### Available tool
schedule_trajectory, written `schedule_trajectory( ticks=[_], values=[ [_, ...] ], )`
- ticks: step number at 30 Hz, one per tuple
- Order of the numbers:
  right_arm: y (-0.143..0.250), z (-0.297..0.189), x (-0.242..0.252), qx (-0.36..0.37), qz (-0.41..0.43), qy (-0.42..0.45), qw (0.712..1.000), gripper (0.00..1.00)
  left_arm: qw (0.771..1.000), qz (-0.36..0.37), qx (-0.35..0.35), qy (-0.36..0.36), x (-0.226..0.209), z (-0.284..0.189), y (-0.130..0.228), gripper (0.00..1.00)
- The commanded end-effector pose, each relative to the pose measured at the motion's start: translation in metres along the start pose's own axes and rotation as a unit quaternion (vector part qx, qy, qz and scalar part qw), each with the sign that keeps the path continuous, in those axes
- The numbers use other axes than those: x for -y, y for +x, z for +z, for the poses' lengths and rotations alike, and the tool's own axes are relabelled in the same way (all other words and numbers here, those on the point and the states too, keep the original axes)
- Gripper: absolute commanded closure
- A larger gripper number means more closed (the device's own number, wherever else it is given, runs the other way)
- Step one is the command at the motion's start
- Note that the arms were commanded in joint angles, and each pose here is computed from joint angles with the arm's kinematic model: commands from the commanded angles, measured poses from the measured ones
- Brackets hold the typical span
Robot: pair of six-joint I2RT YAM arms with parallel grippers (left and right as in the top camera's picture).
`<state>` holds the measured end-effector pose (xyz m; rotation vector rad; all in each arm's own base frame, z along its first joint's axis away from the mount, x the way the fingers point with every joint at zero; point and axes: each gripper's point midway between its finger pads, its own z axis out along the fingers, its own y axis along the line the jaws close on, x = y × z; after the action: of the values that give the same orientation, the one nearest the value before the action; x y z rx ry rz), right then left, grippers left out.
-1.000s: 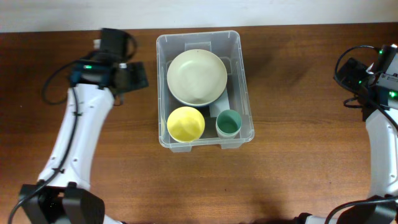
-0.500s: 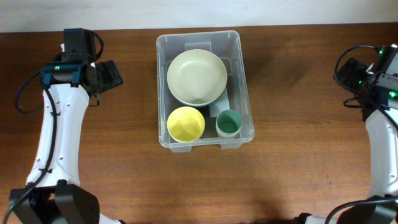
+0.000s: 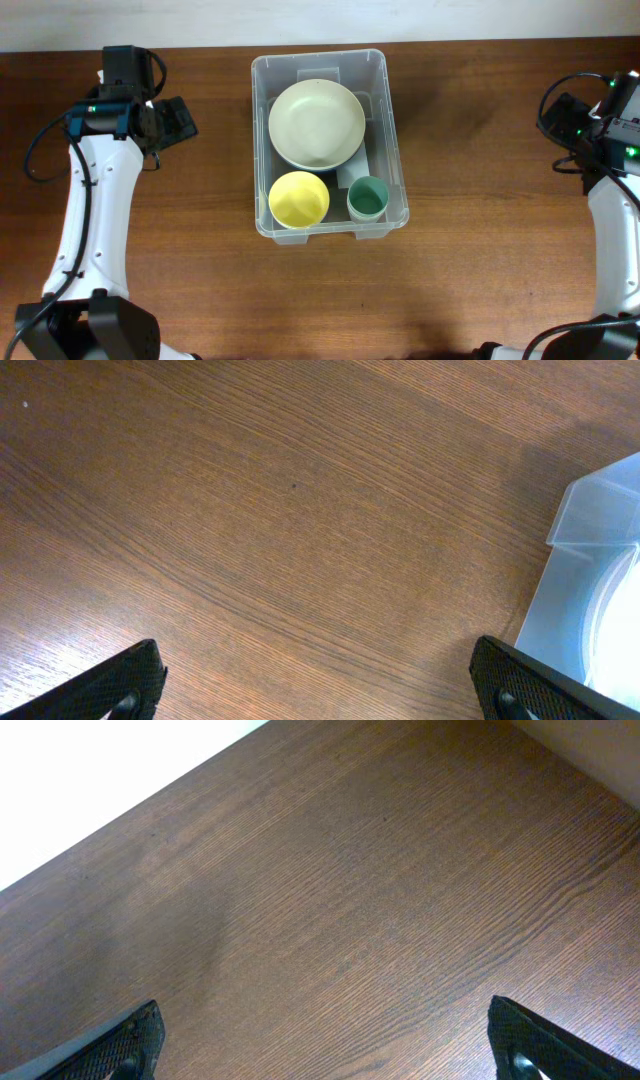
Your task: Pack container
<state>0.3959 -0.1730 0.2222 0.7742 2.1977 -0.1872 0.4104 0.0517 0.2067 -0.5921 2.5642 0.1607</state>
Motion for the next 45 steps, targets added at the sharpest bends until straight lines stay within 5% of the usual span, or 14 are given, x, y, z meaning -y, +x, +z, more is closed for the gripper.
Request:
schedule_trajectory(
  ticks=[1,32,45],
  values=[
    [-0.007,-0.004,0.001,0.01,0.002,0.003,1.0,0.01,1.0,-0.007,0.027,0.007,-0.002,-0.019,-0.011,0.01],
    [-0.003,0.001,0.001,0.002,0.001,0.004,1.0,0.01,1.0,-0.007,0.027,0.007,-0.002,-0.019,-0.011,0.01],
    [-0.031,-0.052,0.0,0.069,0.009,-0.014,0.997,0.01,1.0,-0.007,0.027,0.007,-0.002,-0.019,-0.011,0.01]
  ],
)
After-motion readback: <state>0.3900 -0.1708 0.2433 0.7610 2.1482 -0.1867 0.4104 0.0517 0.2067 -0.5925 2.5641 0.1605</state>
